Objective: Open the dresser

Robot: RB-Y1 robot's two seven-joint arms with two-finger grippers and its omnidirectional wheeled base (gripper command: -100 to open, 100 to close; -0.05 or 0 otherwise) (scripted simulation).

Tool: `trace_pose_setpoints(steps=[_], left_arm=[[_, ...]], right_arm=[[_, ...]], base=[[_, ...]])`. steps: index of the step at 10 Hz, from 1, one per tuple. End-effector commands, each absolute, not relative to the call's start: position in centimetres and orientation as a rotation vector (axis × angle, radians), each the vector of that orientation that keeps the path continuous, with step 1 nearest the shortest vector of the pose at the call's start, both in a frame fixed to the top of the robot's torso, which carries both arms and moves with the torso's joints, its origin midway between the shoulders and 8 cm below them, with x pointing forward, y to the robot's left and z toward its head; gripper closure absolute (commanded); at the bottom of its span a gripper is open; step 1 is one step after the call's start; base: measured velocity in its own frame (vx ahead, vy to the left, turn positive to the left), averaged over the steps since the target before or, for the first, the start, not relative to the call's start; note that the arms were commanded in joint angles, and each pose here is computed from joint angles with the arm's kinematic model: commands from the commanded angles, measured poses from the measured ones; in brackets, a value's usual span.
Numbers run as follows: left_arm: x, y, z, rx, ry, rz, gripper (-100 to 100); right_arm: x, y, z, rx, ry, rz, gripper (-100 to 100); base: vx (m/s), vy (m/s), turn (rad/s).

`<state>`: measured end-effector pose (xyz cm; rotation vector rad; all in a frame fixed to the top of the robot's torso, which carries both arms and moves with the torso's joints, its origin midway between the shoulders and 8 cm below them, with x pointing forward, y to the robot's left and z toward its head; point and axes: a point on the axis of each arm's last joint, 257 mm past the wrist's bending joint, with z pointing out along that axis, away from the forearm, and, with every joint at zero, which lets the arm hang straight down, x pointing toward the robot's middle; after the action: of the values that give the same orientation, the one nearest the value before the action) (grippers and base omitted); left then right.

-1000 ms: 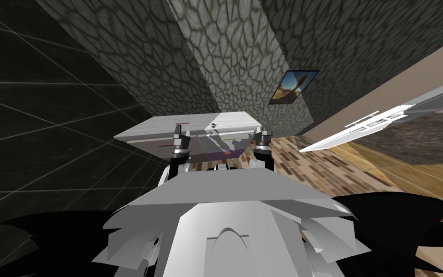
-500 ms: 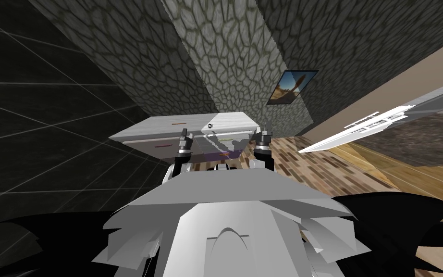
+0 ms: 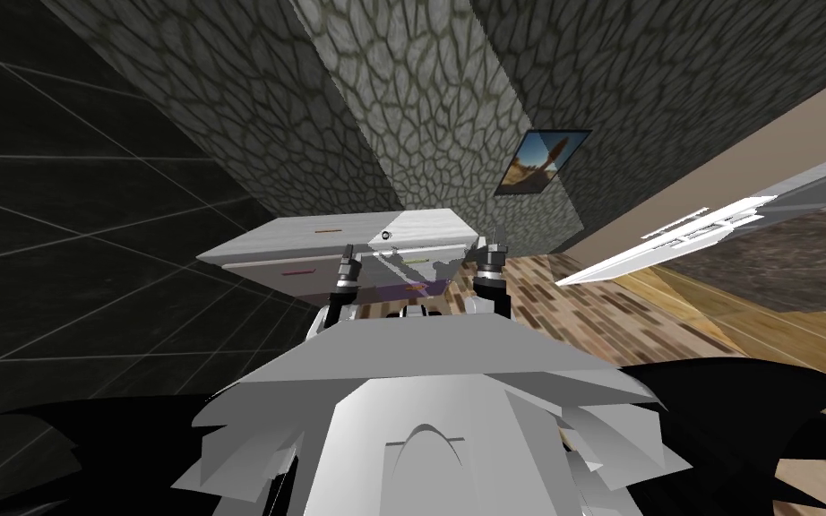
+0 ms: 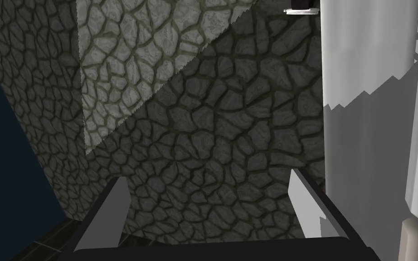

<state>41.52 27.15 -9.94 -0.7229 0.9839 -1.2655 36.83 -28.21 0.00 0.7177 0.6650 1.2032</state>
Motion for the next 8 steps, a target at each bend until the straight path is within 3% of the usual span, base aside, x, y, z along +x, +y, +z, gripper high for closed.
trace_pose_setpoints(steps=[1, 8], left_arm=[[42.4, 27.6, -12.4, -0.747, 1.021, -1.243, -100], [43.8, 28.8, -18.6, -0.821, 1.099, -1.189, -100]], right_arm=[[36.8, -28.2, 0.0, 0.718, 0.665, 1.203, 0], [36.8, -28.2, 0.0, 0.718, 0.665, 1.203, 0]], base=[[0.023, -0.083, 0.008], [0.013, -0.098, 0.009]])
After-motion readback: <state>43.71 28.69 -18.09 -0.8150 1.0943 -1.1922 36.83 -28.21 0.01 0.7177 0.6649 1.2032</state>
